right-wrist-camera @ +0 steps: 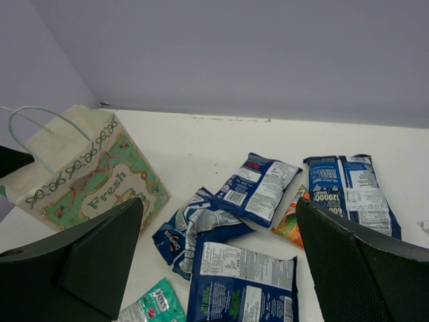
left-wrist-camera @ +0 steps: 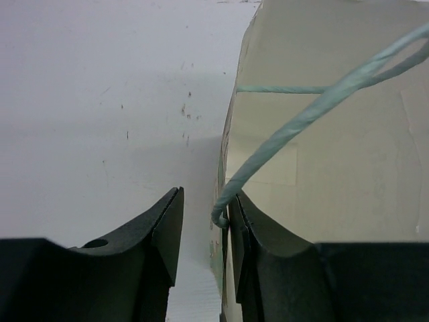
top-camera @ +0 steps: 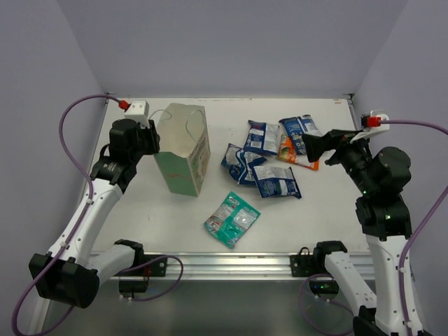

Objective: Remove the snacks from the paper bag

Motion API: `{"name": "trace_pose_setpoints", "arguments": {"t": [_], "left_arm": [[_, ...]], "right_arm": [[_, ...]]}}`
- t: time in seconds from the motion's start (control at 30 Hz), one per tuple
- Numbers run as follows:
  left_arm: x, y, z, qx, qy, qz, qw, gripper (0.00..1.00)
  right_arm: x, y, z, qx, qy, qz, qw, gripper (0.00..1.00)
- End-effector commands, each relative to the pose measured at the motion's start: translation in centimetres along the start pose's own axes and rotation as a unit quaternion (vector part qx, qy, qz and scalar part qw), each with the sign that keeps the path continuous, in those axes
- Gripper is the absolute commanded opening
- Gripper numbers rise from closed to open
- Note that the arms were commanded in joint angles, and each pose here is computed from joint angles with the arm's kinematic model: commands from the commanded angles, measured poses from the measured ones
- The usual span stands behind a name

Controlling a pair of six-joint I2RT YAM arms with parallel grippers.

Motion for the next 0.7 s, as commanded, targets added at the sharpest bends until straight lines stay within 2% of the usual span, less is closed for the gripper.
{"name": "trace_pose_setpoints", "arguments": {"t": [0.0,0.13,0.17,0.27,0.53,0.63,0.67], "left_arm": [[1.4,1.9,0.9,-0.012,0.018,-0.030,0.999,0.39],[2.1,2.8,0.7,-0.026,0.010,-0.034,0.999,0.51],[2.2,3.1,0.6,-0.031,0.006,-0.034,0.999,0.58],[3.2,4.4,0.6,-0.042,0.001,-0.042,0.998,0.69],[6.2,6.3,0.0,-0.086,-0.034,-0.050,0.994,0.92],[7.2,6.6,-1.3,-0.101,-0.083,-0.051,0.990,1.00],[7.6,7.0,-1.6,-0.103,-0.093,-0.056,0.989,1.00]], "right_arm": [[0.4,2.2,1.4,0.007,0.022,-0.017,1.000,0.99],[0.4,2.6,1.6,0.012,0.021,-0.021,0.999,0.99],[0.5,2.9,1.7,0.014,0.021,-0.023,0.999,0.99],[0.5,3.2,1.5,0.019,0.012,-0.023,0.999,0.99],[0.0,3.6,1.8,0.023,0.015,-0.014,1.000,0.99],[0.4,4.7,2.1,0.026,0.010,-0.026,0.999,0.99],[0.7,5.6,2.4,0.026,0.009,-0.037,0.999,0.99]]}}
Point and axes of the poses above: each gripper's point midway between its finger pads, its own x axis back along the fingers, its own z axis along the line the jaws close on, y = z × x, the point moved 3 cm from there along x, back along the fingers, and after that the axes turned 6 degrees about -x, right-handed, at the moved point
